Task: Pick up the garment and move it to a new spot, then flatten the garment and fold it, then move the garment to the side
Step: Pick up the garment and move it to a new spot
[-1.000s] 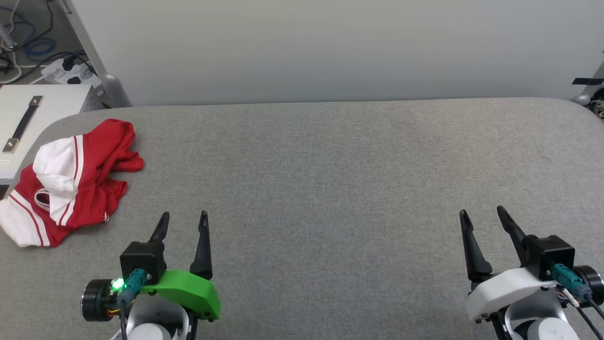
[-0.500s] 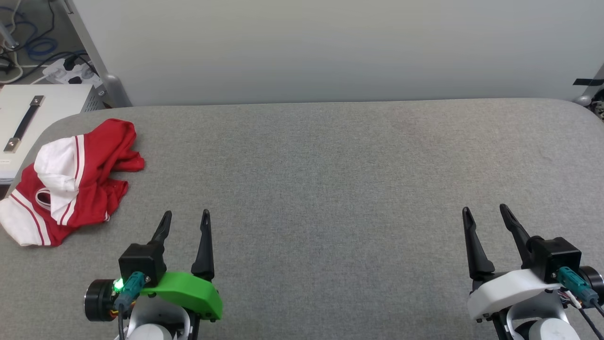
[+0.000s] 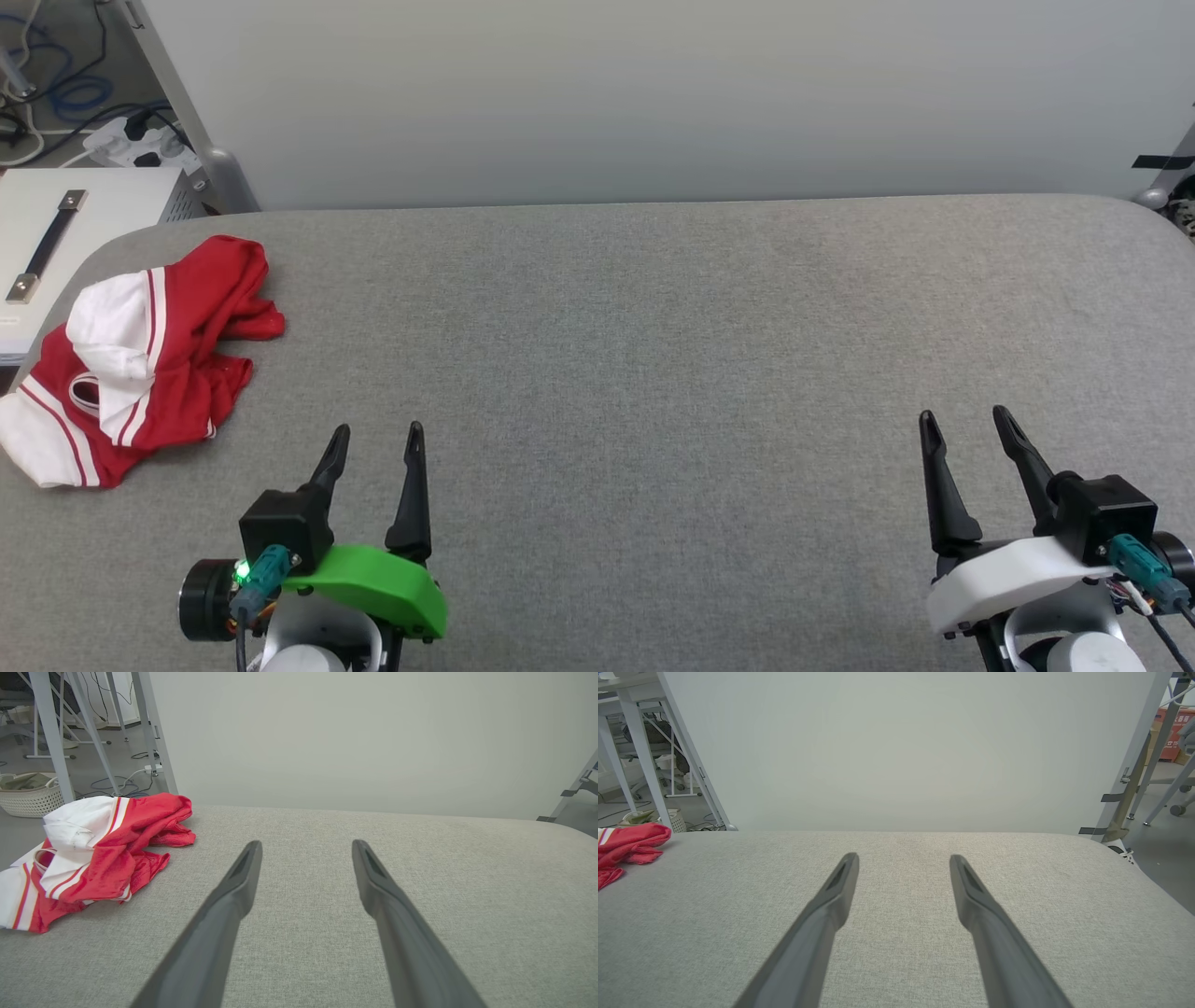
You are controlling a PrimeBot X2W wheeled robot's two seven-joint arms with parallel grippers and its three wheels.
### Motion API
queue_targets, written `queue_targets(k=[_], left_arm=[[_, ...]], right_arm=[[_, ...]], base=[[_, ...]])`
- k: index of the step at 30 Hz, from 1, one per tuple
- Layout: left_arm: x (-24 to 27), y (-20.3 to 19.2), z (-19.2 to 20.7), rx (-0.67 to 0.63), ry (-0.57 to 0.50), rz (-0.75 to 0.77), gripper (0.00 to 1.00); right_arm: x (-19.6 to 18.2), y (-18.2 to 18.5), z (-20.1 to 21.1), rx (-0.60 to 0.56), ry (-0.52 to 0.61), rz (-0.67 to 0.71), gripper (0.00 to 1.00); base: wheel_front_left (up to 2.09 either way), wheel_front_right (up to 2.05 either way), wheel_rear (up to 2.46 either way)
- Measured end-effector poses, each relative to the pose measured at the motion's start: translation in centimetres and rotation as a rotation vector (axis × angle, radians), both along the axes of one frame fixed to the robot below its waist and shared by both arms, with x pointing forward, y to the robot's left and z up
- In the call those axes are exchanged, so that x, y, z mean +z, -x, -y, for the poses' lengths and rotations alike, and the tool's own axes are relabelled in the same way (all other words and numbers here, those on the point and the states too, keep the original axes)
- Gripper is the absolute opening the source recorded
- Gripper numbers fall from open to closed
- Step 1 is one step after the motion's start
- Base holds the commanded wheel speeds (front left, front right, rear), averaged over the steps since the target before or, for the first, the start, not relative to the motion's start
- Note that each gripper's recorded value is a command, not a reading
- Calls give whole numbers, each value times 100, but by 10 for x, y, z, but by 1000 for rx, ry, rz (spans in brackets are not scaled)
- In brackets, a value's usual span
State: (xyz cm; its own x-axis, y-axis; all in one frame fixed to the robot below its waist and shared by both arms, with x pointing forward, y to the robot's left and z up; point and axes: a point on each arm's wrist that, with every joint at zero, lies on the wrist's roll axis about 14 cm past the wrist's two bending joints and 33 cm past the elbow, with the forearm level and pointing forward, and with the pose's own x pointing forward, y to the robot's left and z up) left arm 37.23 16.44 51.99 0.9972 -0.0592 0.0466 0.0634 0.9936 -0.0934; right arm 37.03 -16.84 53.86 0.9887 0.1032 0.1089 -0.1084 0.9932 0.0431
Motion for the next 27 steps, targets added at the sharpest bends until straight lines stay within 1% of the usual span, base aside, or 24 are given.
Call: queue_targets(k=[12, 19, 27], left_arm=[[-4, 3, 0, -3, 25, 4, 100], [-8, 7, -6, 16, 33, 0, 100], [-12, 18, -23, 67, 43, -2, 100]], right_arm=[[-4, 2, -2, 5, -14, 2, 100], [-6, -2, -14, 41, -14, 2, 100], [-11, -8, -39, 114, -21, -5, 100]], base=[[0, 0, 0], [0, 0, 0], [0, 0, 0]])
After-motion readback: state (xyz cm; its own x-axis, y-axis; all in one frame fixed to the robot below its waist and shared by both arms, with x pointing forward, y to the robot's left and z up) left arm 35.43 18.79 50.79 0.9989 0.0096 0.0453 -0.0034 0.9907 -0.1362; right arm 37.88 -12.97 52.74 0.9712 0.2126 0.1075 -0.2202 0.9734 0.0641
